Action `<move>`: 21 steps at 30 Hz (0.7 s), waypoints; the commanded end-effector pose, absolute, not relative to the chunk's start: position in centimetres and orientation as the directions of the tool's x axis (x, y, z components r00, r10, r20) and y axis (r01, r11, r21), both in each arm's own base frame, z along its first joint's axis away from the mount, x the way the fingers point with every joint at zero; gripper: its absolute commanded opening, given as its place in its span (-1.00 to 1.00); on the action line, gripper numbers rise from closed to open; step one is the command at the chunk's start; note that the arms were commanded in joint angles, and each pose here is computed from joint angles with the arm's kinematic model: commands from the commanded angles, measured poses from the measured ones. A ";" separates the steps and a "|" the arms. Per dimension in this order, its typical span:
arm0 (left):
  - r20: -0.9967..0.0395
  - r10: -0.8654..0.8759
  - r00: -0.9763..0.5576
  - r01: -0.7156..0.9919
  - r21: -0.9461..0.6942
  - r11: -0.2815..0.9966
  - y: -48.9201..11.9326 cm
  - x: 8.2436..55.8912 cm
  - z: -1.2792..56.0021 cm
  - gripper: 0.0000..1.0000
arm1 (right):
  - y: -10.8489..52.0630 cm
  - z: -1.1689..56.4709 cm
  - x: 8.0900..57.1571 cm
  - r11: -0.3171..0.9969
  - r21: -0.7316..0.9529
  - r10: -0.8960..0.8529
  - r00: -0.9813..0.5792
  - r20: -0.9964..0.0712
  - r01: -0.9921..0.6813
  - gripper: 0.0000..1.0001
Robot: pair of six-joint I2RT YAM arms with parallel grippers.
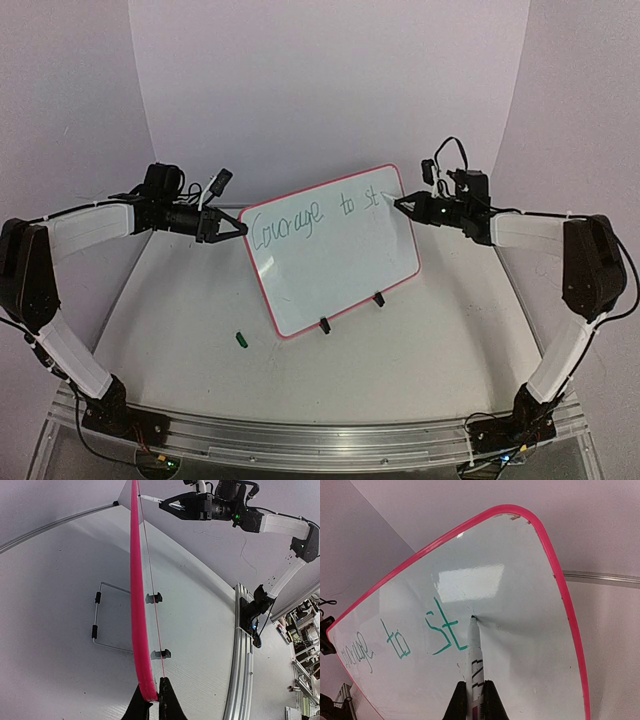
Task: Write a sentence on the whiteboard
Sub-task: Write on the whiteboard with the whiteboard.
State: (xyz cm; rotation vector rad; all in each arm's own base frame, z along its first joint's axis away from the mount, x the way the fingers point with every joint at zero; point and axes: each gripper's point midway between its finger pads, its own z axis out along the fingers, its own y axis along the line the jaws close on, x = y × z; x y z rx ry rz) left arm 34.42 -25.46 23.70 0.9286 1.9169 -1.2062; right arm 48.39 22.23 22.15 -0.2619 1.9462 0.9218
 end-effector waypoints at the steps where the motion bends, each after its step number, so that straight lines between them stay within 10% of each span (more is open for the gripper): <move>1: -0.839 0.277 -0.468 0.867 -0.374 0.330 -26.0 34.3 22.4 -1.00 | 22.5 24.9 49.5 0.680 0.465 0.192 -0.475 -0.859 -0.566 -1.00; 21: -0.840 0.277 -0.466 0.867 -0.373 0.330 -26.0 34.2 22.4 -1.00 | 22.2 21.0 47.4 0.687 0.474 0.139 -0.540 -0.830 -0.551 -1.00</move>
